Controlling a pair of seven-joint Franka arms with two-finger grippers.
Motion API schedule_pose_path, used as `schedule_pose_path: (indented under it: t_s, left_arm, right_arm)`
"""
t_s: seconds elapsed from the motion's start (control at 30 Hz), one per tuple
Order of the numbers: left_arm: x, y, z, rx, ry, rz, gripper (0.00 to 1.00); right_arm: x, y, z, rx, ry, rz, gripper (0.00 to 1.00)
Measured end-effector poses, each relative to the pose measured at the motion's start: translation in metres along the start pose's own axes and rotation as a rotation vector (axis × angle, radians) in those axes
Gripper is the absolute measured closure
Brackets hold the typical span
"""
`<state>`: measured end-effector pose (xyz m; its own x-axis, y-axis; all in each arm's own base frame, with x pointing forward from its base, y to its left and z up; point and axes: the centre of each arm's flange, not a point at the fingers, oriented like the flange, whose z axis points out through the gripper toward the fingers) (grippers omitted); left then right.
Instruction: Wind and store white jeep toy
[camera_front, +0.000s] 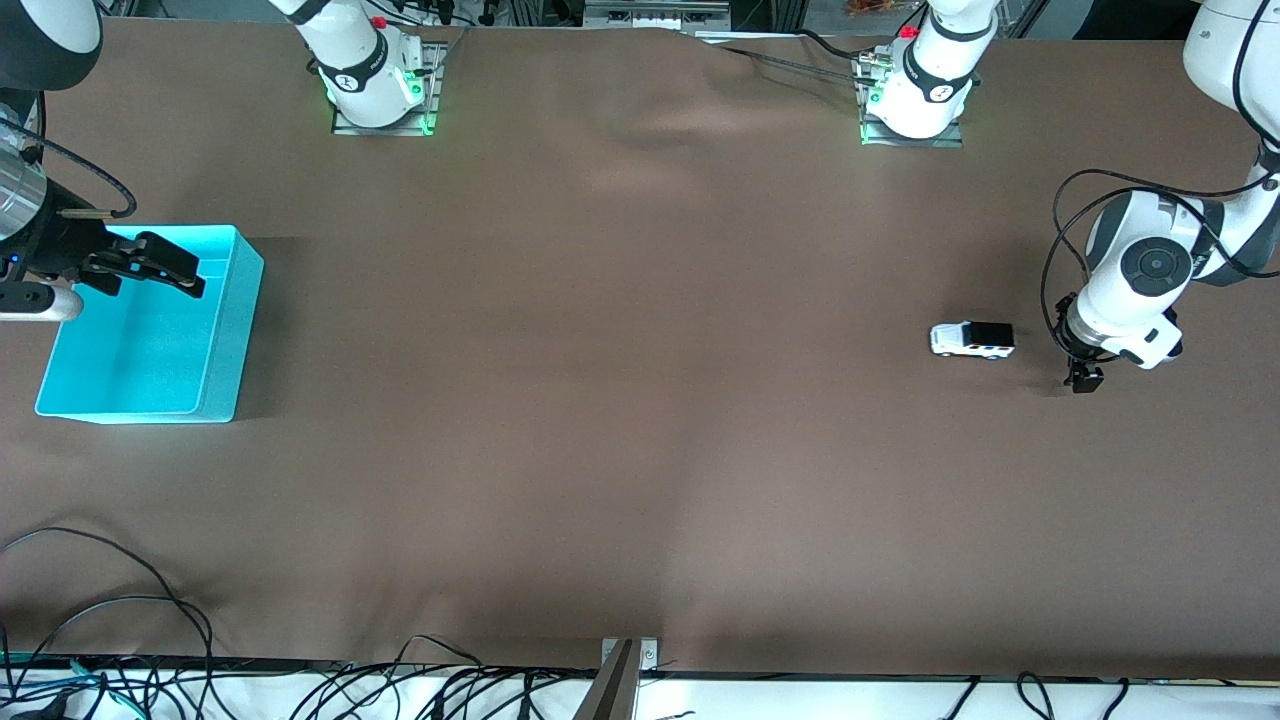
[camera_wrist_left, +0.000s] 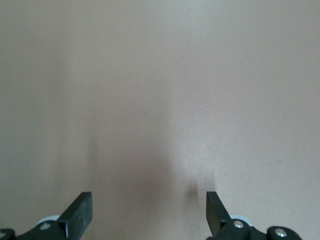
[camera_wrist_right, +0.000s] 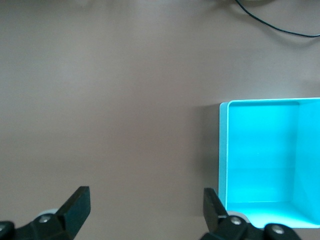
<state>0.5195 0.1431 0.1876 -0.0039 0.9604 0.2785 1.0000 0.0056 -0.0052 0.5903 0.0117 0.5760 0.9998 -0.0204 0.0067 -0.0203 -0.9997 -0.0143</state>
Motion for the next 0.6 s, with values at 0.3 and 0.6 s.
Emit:
schedule_pose_path:
  t_s: [0.3,0.6]
  left_arm:
    - [0.014,0.022,-0.050,0.027,-0.013,0.099,0.00]
    - [0.026,0.056,-0.138,0.018,-0.011,0.228,0.00]
  right_arm:
    - [0.000,0.000,0.000,0.000,0.000,0.000,0.00]
    - [0.000,0.000,0.000,0.000,0.000,0.000,0.00]
